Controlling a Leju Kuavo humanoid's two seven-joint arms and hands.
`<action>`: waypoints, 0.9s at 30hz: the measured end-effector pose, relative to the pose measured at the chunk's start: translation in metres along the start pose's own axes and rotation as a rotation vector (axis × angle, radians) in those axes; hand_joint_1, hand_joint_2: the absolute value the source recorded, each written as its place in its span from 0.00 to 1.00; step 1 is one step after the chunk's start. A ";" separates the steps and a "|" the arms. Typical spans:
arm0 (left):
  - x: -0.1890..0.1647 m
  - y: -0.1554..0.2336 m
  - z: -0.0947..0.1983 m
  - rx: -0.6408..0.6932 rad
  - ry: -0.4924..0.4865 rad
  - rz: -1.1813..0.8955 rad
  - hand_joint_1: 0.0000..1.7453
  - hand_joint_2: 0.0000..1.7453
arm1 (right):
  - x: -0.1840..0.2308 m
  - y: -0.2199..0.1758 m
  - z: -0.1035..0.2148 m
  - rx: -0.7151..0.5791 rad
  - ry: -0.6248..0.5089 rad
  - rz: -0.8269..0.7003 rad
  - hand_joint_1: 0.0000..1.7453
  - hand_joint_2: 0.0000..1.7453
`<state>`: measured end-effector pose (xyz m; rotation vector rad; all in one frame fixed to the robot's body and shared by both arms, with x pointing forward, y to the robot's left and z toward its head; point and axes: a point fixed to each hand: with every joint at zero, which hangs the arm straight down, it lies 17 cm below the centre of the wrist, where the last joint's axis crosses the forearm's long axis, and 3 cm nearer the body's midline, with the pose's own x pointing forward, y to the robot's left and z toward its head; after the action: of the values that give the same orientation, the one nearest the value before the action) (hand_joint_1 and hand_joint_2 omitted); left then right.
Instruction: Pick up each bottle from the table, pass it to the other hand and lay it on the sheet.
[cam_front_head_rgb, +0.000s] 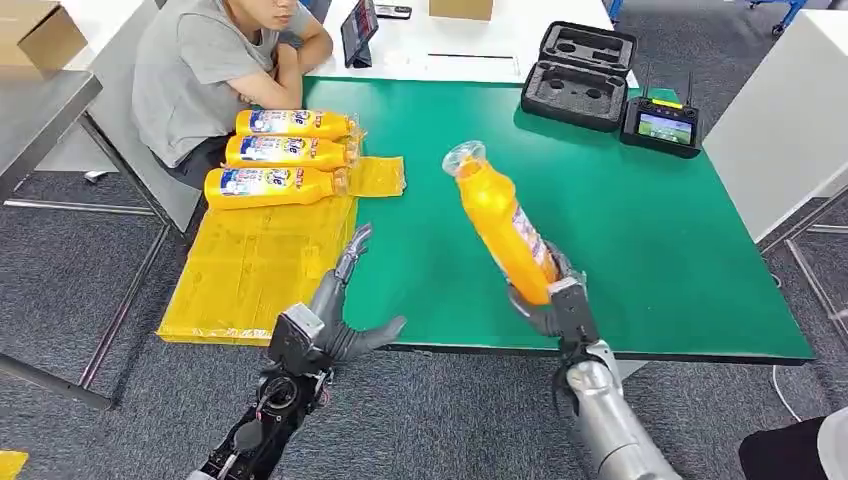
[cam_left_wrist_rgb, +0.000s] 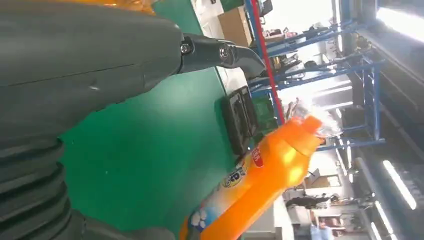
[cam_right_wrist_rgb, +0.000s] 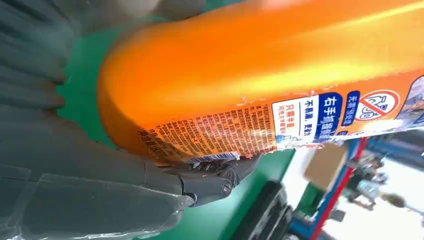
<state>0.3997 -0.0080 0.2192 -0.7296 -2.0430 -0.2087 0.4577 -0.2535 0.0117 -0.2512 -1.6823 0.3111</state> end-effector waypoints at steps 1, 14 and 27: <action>0.001 0.001 0.000 0.005 -0.002 0.011 0.00 1.00 | 0.003 0.003 0.001 0.003 -0.007 -0.007 1.00 1.00; -0.017 -0.003 0.007 0.009 0.046 0.378 0.00 1.00 | 0.065 0.066 0.007 0.119 -0.137 -0.165 1.00 1.00; -0.019 -0.011 0.001 -0.036 0.050 0.499 0.00 1.00 | 0.083 0.104 0.012 0.212 -0.173 -0.155 1.00 1.00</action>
<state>0.4003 -0.0248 0.2047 -1.2142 -1.7494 0.0245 0.4331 -0.1281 0.0511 0.0655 -1.8106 0.4009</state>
